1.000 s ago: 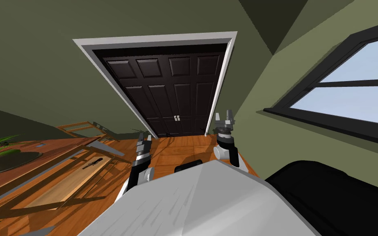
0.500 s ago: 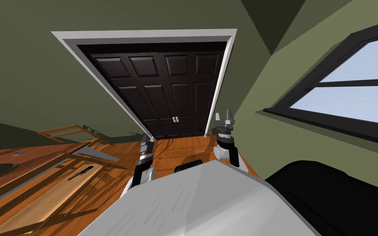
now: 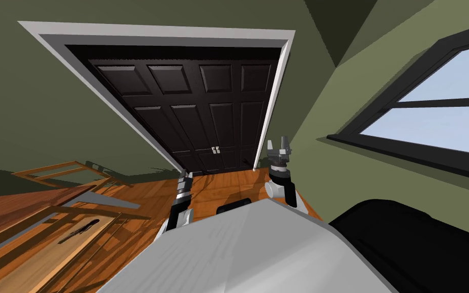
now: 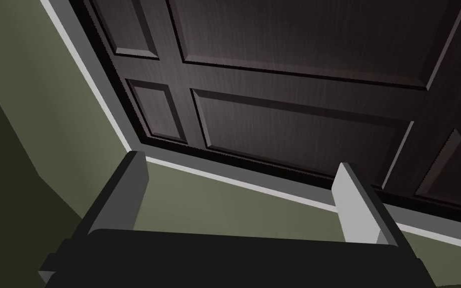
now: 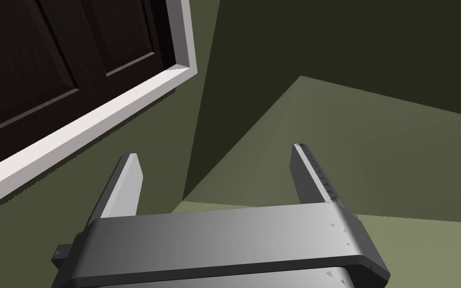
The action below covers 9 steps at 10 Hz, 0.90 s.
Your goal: Pull the door open
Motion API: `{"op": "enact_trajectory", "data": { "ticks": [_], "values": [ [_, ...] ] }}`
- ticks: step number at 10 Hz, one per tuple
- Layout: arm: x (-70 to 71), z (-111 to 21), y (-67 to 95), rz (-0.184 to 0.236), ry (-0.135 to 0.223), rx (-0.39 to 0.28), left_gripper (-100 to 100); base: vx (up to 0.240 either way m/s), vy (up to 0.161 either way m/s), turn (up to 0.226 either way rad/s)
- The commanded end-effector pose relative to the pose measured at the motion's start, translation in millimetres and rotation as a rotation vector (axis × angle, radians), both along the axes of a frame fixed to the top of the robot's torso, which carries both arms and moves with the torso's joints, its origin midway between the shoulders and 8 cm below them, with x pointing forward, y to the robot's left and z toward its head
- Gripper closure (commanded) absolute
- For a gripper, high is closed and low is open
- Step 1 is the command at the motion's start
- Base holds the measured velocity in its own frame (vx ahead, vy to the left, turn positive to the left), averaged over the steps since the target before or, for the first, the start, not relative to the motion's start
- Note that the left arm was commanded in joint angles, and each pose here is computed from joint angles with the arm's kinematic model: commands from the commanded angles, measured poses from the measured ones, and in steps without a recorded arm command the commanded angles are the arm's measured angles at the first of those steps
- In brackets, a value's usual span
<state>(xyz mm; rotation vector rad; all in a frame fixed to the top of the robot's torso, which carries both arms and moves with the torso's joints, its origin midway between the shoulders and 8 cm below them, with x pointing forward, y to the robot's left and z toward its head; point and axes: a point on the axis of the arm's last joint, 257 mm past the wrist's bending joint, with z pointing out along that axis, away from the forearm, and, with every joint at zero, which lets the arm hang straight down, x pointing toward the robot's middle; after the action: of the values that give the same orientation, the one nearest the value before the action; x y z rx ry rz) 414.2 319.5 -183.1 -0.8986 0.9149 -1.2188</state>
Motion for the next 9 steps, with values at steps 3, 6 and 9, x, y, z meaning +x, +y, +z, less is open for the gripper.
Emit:
{"op": "enact_trajectory", "data": {
  "ticks": [3, 6, 9],
  "values": [
    [4.8, -28.6, 3.6, -0.006, 0.047, -0.018, -100, 0.103, 0.000, -0.065],
    [7.6, -52.7, 7.6, -0.009, 0.087, -0.032, -100, 0.102, 0.000, -0.073],
    [9.2, -75.5, 11.8, -0.011, 0.126, -0.046, -100, 0.098, 0.001, -0.063]
  ]
}}
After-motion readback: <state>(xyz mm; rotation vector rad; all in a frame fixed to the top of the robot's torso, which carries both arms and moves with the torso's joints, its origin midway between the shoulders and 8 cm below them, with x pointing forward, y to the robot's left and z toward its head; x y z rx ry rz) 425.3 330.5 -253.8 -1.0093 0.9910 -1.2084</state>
